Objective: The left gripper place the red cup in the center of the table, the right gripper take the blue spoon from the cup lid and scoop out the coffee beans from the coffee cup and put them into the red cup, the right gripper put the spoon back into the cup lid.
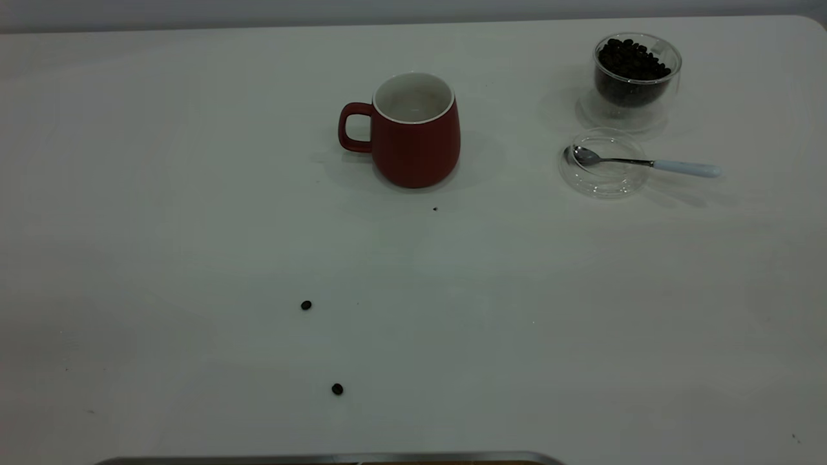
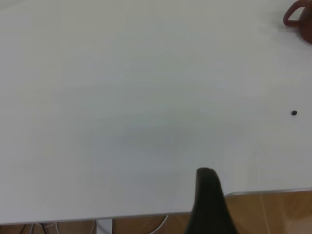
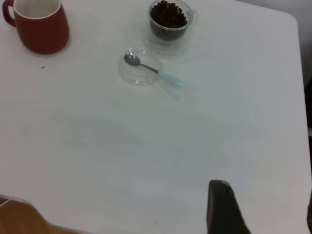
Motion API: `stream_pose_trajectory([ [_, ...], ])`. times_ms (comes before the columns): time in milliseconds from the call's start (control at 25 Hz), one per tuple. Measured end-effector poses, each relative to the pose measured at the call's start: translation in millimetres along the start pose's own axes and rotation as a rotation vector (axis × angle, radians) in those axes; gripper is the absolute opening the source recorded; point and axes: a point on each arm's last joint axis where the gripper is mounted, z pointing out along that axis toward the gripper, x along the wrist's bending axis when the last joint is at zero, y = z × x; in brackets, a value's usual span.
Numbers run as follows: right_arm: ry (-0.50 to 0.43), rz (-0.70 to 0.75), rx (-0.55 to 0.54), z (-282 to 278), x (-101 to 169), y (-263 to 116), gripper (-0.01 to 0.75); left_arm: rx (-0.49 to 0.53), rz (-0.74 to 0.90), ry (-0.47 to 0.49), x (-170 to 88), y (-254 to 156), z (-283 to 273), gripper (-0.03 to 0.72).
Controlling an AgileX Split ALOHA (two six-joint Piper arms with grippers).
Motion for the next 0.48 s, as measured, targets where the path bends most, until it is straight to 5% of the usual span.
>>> stream_pose_trajectory([
  [480, -0.084, 0.069, 0.013, 0.2, -7.6, -1.6, 0.441, 0.000, -0.001, 0.000, 0.0, 0.0, 0.0, 0.587],
])
